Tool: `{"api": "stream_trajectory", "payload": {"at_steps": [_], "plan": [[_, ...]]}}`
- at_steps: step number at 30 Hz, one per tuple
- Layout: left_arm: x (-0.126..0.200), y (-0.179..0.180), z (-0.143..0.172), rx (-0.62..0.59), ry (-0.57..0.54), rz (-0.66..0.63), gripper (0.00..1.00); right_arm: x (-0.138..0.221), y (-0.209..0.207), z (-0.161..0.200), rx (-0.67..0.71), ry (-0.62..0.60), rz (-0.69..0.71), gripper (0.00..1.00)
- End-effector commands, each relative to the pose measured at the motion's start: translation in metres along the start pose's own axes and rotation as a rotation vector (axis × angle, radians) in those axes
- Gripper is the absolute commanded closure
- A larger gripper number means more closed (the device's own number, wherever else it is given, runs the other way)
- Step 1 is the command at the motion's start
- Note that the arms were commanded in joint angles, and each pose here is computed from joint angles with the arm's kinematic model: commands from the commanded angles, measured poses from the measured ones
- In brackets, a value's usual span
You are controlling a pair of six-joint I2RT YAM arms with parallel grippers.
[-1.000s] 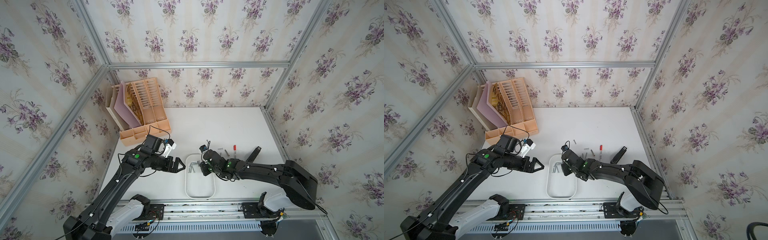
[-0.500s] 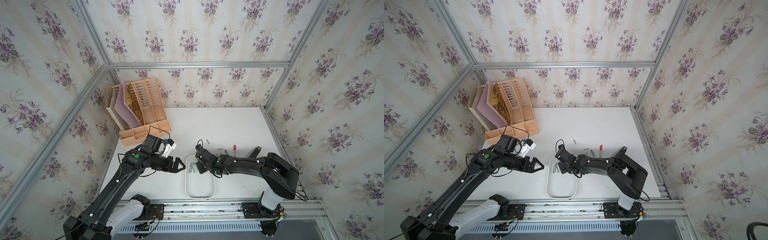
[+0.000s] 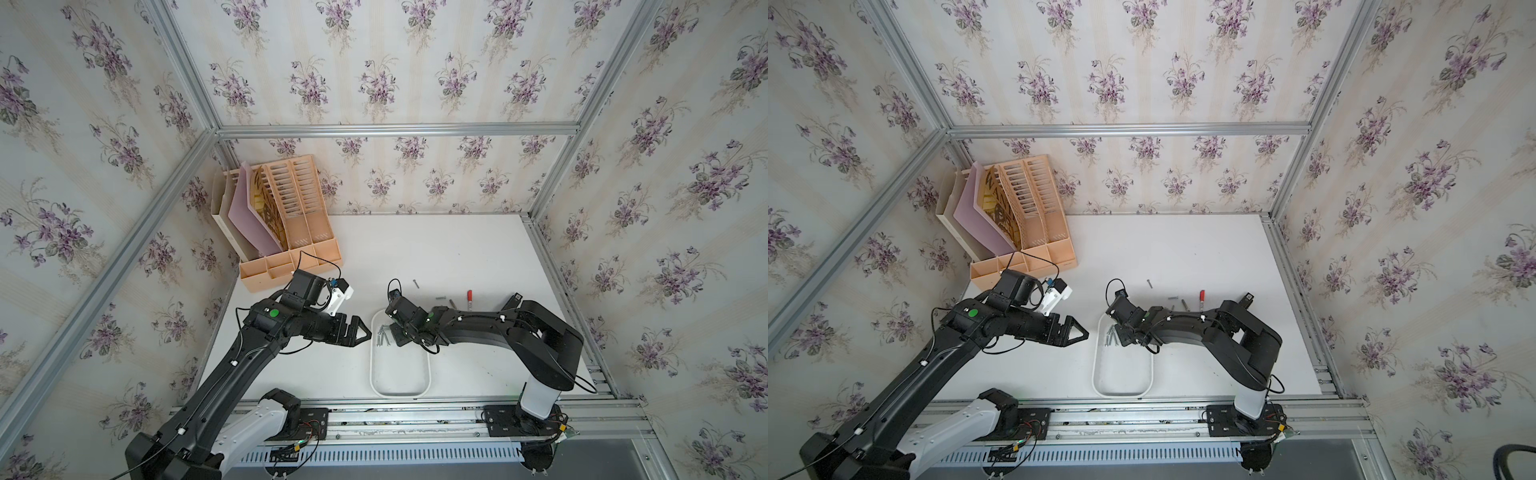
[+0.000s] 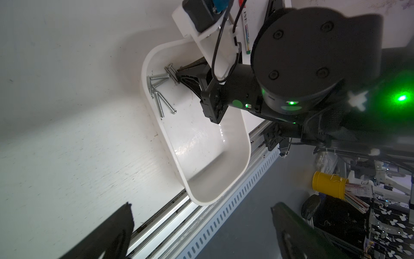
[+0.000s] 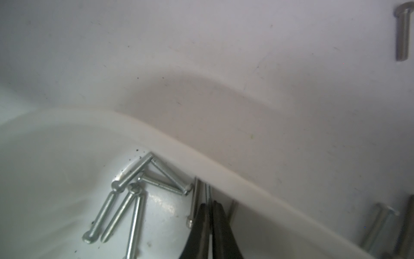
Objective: Take out the screws from the storage box
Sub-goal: Pick up the screw from the storage box.
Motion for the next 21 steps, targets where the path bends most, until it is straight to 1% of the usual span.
{"api": "stream_trajectory", "payload": {"at_steps": [1,5,9,11,14,15,19,21], "plan": [[0.0,0.0,0.0,-0.003,0.001,-0.002,0.01,-0.002,-0.001,0.0,0.001,0.017,0.017,0.89],[0.001,-0.002,0.001,-0.009,-0.002,0.002,0.01,-0.005,-0.001,0.002,0.001,0.035,0.028,0.87],[0.0,-0.001,0.001,-0.009,0.001,0.0,0.01,-0.008,0.0,0.002,0.006,0.042,0.029,0.83],[0.0,-0.001,0.001,-0.007,0.002,0.0,0.01,-0.01,0.0,0.002,0.008,0.051,0.028,0.83],[0.001,-0.002,0.001,-0.01,0.001,0.001,0.0,-0.009,0.001,0.002,0.008,0.051,0.021,0.94],[0.001,-0.002,0.001,-0.011,-0.001,0.002,0.01,-0.008,0.0,0.002,0.007,0.045,0.018,0.97],[0.0,-0.002,0.001,-0.01,0.002,0.001,0.01,0.006,-0.002,0.0,-0.004,-0.007,0.001,0.98],[0.0,-0.001,0.001,-0.009,0.004,0.0,0.01,0.017,-0.004,-0.003,-0.012,-0.054,-0.015,0.98]]}}
Point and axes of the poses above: each gripper's point midway between its finger pads, its own x axis back along the fingers, its own y axis along the line the jaws close on, z = x × y, the point moved 10 cm from there along x, back along the fingers, and after that the axes turned 5 degrees about x, right-handed, at the moved point
